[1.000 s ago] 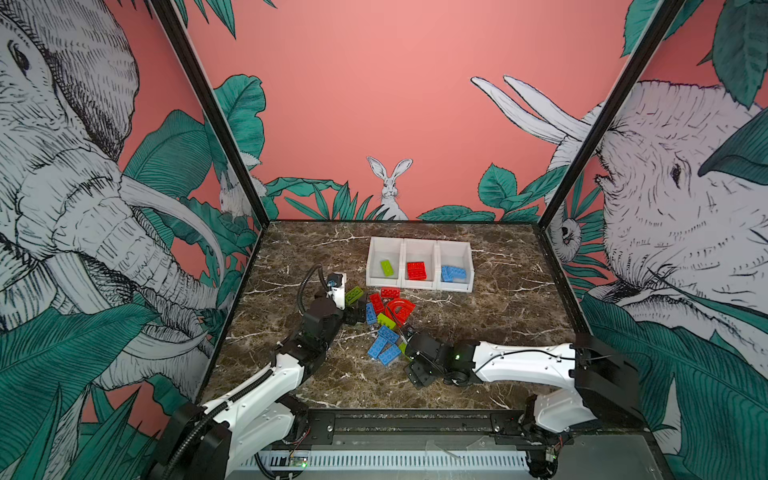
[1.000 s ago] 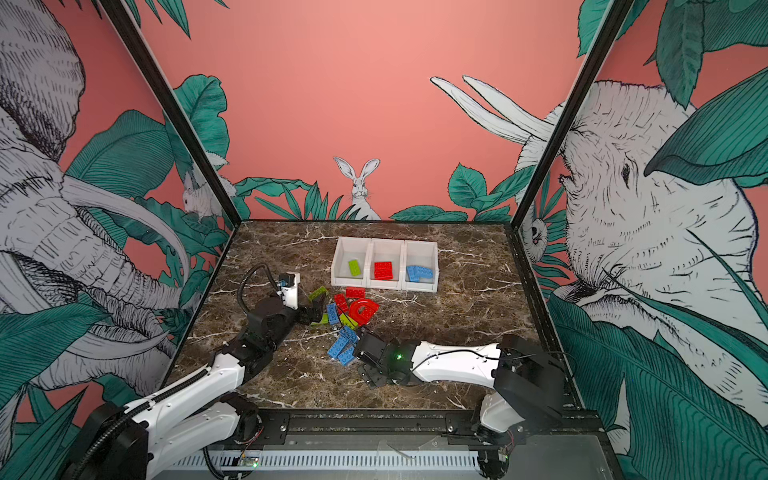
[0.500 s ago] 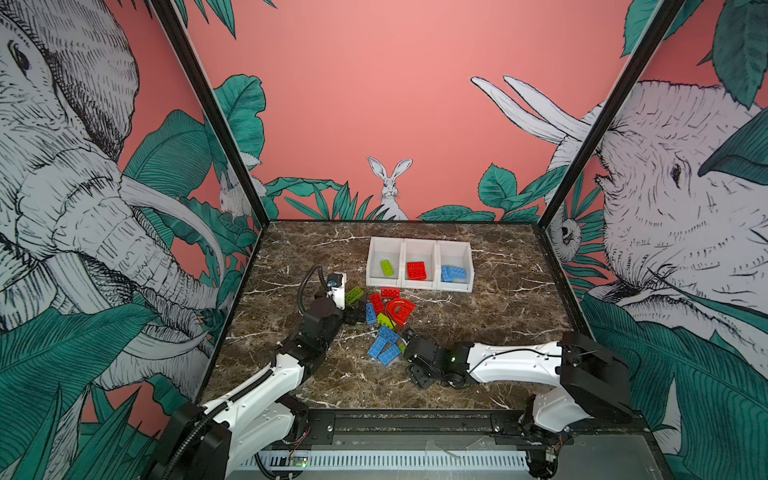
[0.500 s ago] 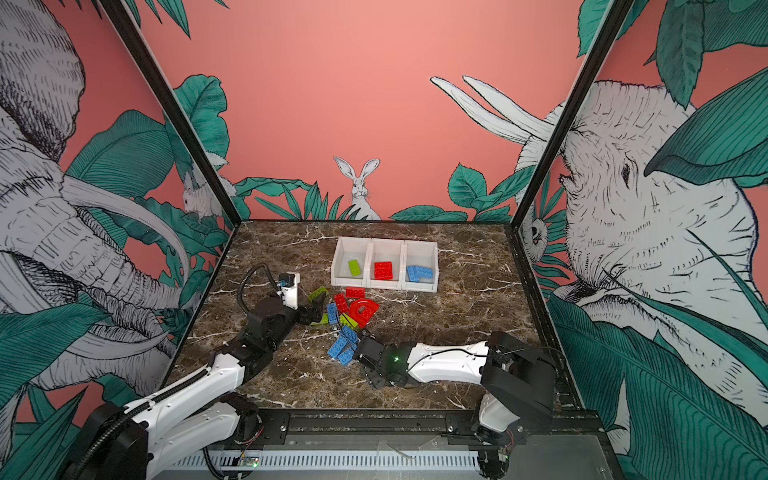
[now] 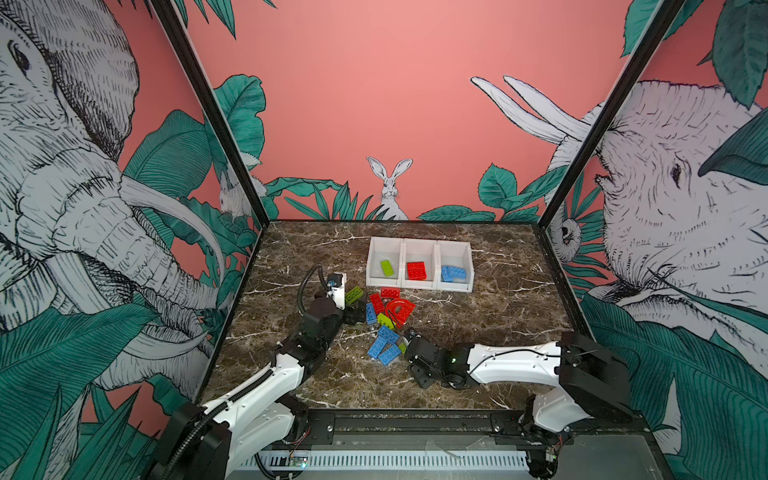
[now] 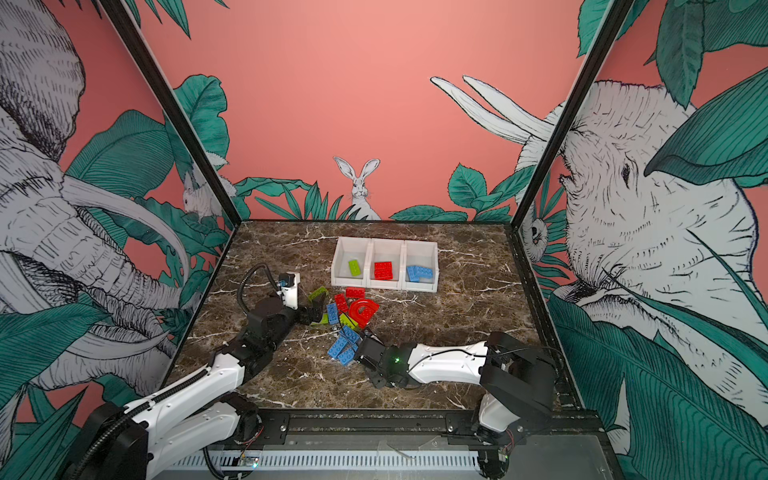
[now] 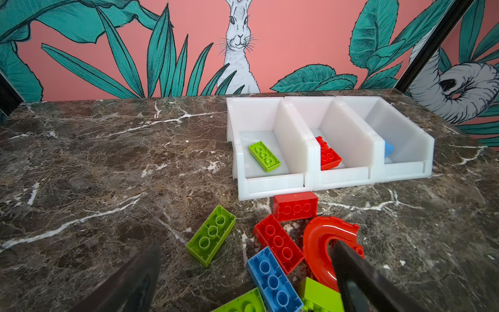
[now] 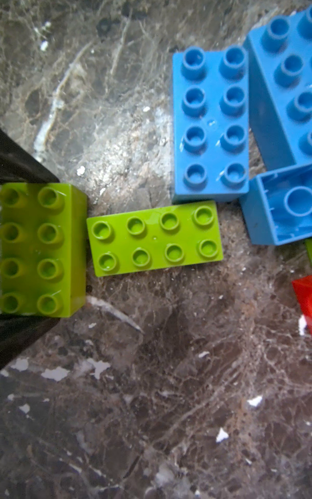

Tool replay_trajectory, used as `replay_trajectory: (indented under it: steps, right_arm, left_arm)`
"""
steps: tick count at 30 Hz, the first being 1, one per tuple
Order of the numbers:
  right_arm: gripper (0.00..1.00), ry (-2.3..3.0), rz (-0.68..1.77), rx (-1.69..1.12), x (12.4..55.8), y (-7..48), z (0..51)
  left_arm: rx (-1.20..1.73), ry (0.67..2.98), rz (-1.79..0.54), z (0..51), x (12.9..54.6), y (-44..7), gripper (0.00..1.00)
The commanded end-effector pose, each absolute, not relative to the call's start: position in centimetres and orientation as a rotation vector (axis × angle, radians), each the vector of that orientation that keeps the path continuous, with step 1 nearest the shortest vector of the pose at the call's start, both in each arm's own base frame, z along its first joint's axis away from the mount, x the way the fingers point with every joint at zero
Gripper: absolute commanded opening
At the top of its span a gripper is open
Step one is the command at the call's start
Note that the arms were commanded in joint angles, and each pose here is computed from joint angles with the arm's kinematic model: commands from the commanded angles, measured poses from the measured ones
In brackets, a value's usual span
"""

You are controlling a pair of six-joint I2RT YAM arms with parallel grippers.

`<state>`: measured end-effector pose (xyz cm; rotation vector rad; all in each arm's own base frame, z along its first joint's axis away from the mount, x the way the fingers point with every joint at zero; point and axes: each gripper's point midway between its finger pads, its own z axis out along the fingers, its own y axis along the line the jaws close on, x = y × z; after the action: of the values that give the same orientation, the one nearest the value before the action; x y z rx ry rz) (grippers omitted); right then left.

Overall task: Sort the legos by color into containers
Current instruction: 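Lower the right gripper and grasp the lime-green brick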

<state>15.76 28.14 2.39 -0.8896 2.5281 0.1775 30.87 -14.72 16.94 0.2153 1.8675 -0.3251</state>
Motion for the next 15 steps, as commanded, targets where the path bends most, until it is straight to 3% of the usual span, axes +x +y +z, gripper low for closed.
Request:
replay_trajectory:
  steps: [1, 15]
  right_arm:
    - [0.47, 2.499, 0.160, -0.845, 16.1, 27.4, 3.4]
    - [0.42, 2.386, 0.236, -0.727, 17.1, 26.2, 8.0]
  left_arm:
    - [0.206, 1.865, -0.334, 16.9, 30.7, -14.7, 0.99]
    - [0.203, 1.866, -0.334, 16.9, 30.7, -14.7, 0.99]
